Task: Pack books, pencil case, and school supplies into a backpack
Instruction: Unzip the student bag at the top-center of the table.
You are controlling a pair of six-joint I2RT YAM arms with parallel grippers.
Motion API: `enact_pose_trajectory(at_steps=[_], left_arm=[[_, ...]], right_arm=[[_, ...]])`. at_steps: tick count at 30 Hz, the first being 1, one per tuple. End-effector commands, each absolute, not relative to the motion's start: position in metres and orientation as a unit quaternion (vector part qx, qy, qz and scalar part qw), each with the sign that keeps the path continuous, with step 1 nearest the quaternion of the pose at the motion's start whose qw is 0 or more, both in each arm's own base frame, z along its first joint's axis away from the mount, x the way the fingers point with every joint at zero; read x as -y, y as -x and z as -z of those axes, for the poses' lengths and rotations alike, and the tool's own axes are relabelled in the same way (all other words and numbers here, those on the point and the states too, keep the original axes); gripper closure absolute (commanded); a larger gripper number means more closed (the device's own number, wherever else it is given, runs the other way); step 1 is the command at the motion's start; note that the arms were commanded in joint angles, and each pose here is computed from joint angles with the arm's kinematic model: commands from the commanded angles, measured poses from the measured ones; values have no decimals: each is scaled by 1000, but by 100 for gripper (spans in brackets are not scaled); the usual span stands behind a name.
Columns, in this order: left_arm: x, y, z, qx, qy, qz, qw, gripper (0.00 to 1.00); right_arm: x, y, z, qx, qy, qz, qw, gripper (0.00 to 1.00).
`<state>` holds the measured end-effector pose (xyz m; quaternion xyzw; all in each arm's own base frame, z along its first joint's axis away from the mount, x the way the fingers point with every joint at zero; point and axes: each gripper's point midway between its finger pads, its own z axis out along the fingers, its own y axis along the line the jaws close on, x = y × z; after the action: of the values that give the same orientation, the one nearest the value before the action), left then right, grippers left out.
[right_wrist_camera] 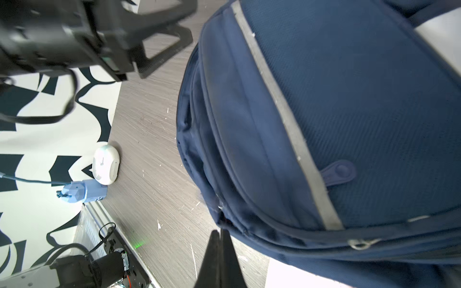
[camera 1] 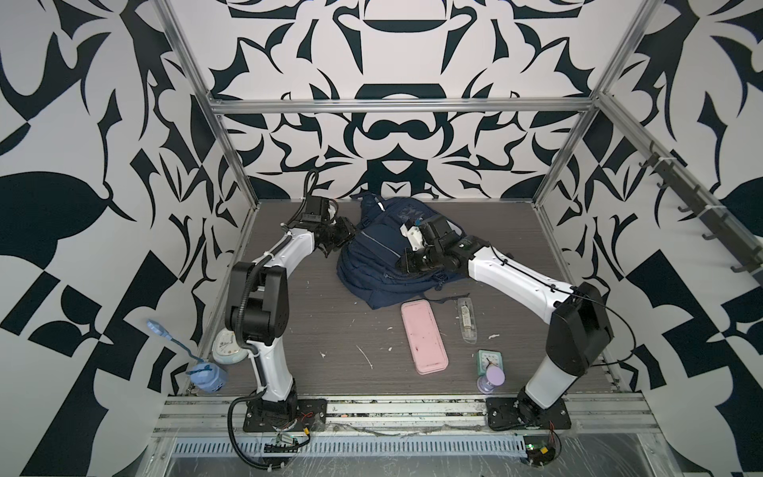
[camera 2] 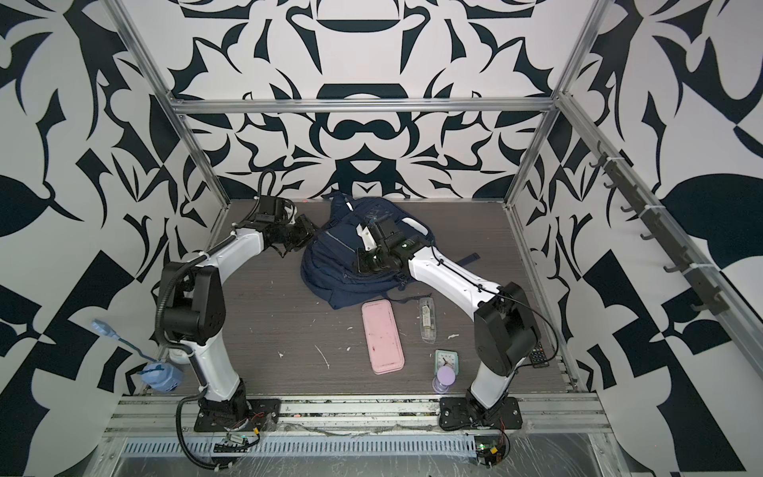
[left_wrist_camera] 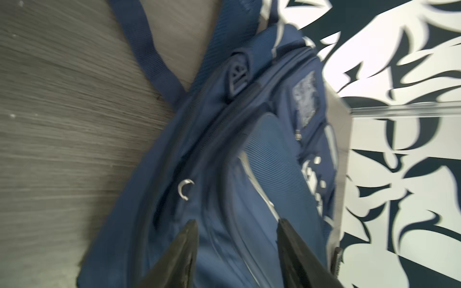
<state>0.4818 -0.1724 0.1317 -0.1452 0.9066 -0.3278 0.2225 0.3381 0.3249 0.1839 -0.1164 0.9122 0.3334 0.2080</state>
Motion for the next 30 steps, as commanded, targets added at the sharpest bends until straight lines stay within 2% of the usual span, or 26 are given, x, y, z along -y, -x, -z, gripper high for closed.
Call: enact_pose_trajectory(at_steps=[1,10,15,21,26,30], left_arm=[[175,-485,-120,-921,125,305,206,46],[194,-500,-113,-914,101,343,192,52],[200,-499,-109,-908,98,365,182,68],[202,-497,-107,-905,99,375,176,86],[198,-496,-107,-901,109,381,177,100],[180,-494,-103,-892,146,386,186,100]], right_arm=[[-321,-338,-209,-899,125,-345,239,100],[-320,-337,-209,-900,123,-346,236,100],[-310,-341,-192,-916,113,-308,230,99],[-285,-344,-153,-947,90,-228,205,72],[-263,-352,-122,-960,55,-206,182,59],[-249,-368,-99,-964,22,-207,166,52]])
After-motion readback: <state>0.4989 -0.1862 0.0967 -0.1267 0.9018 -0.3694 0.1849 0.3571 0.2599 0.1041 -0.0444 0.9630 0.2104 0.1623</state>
